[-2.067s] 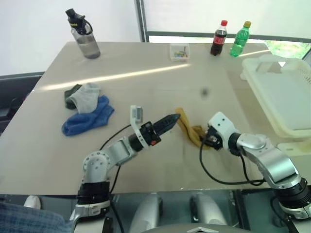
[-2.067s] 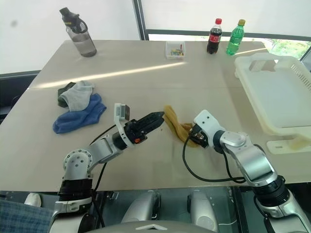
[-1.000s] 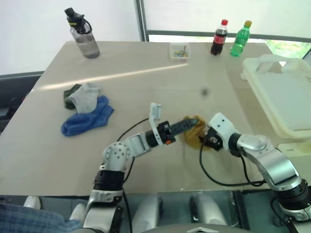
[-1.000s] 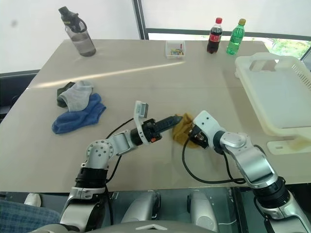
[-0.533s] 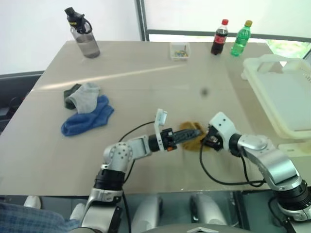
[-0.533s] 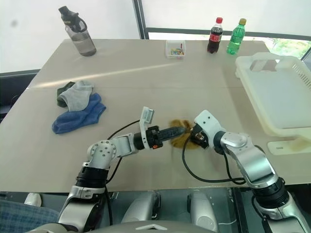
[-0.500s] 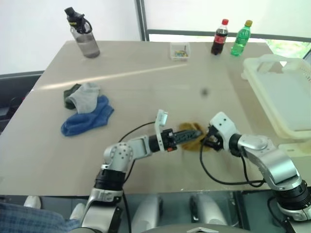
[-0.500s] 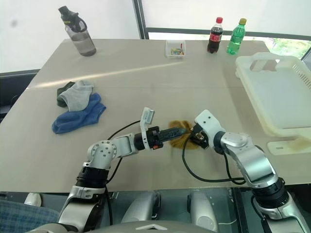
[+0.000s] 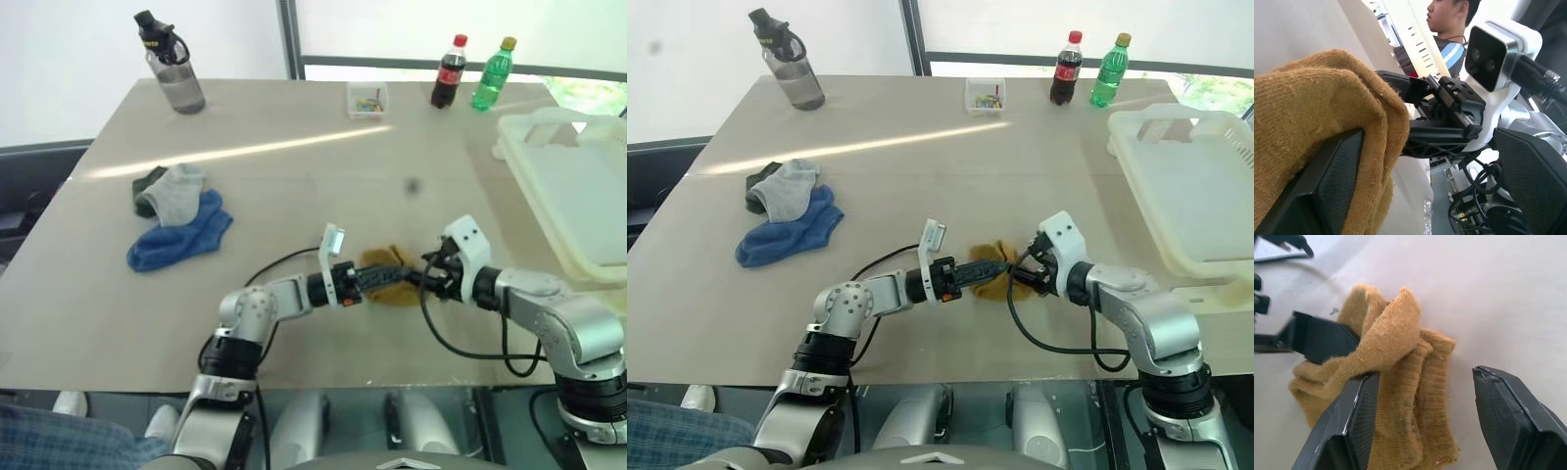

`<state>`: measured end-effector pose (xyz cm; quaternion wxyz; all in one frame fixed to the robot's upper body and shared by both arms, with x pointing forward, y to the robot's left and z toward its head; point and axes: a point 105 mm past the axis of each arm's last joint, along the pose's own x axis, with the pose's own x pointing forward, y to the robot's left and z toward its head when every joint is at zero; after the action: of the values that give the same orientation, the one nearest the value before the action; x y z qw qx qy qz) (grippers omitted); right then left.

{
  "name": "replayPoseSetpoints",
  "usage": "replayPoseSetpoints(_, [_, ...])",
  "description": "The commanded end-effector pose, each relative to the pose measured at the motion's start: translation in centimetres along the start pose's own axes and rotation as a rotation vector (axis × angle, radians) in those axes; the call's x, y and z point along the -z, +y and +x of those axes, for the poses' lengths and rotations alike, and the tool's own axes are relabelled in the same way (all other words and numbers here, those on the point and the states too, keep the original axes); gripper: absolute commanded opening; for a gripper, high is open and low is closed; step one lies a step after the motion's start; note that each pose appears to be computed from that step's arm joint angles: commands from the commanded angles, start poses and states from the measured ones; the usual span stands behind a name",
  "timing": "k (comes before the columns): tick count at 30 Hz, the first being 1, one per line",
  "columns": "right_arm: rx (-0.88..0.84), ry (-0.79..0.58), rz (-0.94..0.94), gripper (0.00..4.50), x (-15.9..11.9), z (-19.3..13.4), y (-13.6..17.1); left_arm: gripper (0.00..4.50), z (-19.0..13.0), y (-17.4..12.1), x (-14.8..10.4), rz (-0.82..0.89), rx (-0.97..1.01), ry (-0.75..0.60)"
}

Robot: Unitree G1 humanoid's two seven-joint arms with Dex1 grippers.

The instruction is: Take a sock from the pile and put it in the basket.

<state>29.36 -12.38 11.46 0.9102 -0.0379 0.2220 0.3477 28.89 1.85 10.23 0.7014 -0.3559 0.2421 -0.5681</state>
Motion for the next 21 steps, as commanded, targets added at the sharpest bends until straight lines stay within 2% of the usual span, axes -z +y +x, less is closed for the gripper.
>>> replayPoseSetpoints(1, [-0.003, -0.063, -0.025, 3.12, -1.8, -1.4, -0.3, 4.49, 0.2, 0.2, 0.0, -0.008, 0.000, -0.002])
replayPoseSetpoints(7, [-0.022, -0.144, 0.093, 3.12, -3.0, -2.0, -1.0, 4.49, 0.2, 0.0, -0.2, -0.022, 0.021, -0.026])
replayPoseSetpoints(12, [-0.094, -0.180, 0.195, 3.12, -3.5, -0.6, 0.9, 4.49, 0.1, 0.0, -0.2, -0.033, 0.029, -0.037])
replayPoseSetpoints(15, [-0.131, -0.167, 0.203, 3.12, -3.3, 0.3, 2.1, 4.49, 0.1, 0.0, -0.2, -0.040, 0.034, -0.041])
replayPoseSetpoints(21, [-0.099, -0.083, 0.149, 3.12, -1.9, 1.4, 1.9, 4.49, 0.2, -0.2, 0.0, -0.042, 0.043, -0.035])
